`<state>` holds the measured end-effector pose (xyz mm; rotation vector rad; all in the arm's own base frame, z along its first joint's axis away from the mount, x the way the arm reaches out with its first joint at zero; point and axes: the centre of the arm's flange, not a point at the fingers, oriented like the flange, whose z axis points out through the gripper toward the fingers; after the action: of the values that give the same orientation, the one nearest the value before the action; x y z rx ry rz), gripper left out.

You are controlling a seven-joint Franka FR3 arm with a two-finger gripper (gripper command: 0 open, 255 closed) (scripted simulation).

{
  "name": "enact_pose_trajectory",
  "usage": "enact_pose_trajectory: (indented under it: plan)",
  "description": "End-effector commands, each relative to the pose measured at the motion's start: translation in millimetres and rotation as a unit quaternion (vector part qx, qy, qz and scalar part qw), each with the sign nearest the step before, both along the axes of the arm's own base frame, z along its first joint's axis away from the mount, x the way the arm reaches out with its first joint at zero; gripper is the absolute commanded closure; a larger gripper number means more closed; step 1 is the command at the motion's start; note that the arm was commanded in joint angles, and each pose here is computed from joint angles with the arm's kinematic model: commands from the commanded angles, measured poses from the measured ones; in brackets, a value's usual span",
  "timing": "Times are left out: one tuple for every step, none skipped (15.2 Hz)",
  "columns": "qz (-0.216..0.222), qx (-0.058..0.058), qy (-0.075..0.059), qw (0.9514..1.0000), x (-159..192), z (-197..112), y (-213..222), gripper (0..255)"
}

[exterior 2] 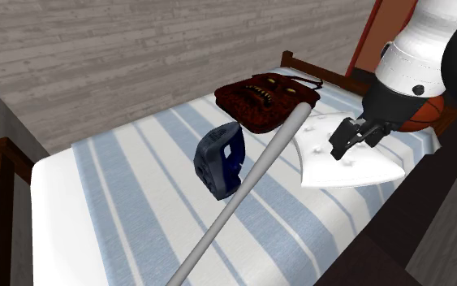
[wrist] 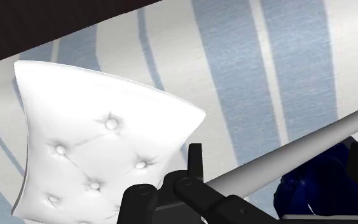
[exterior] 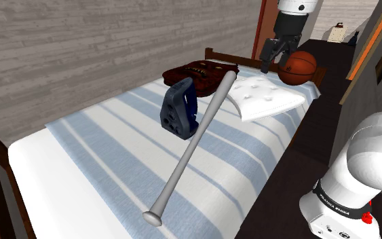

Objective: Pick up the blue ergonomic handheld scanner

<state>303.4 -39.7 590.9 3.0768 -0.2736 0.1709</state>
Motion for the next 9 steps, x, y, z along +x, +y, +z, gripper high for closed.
enact_pose_trajectory:
  plan:
    - [0.000,0.000,0.000,1.0000,0.0,0.0,0.0,0]
    - [-0.017,0.000,0.000,0.9999,10.1,-3.1,8.7,0]
    - [-0.034,0.001,0.000,0.9994,20.5,-6.2,17.1,0]
    - [-0.051,0.001,0.000,0.9987,31.2,-9.4,25.1,0]
    - [-0.068,0.002,0.001,0.9977,42.2,-12.5,32.8,0]
    - [-0.085,0.002,0.001,0.9964,53.4,-15.6,40.1,0]
    - [-0.101,0.002,0.001,0.9948,64.8,-18.7,47.0,0]
    - [-0.118,0.003,0.001,0.9930,76.5,-21.8,53.5,0]
    - [-0.135,0.003,0.001,0.9908,88.4,-24.9,59.6,0]
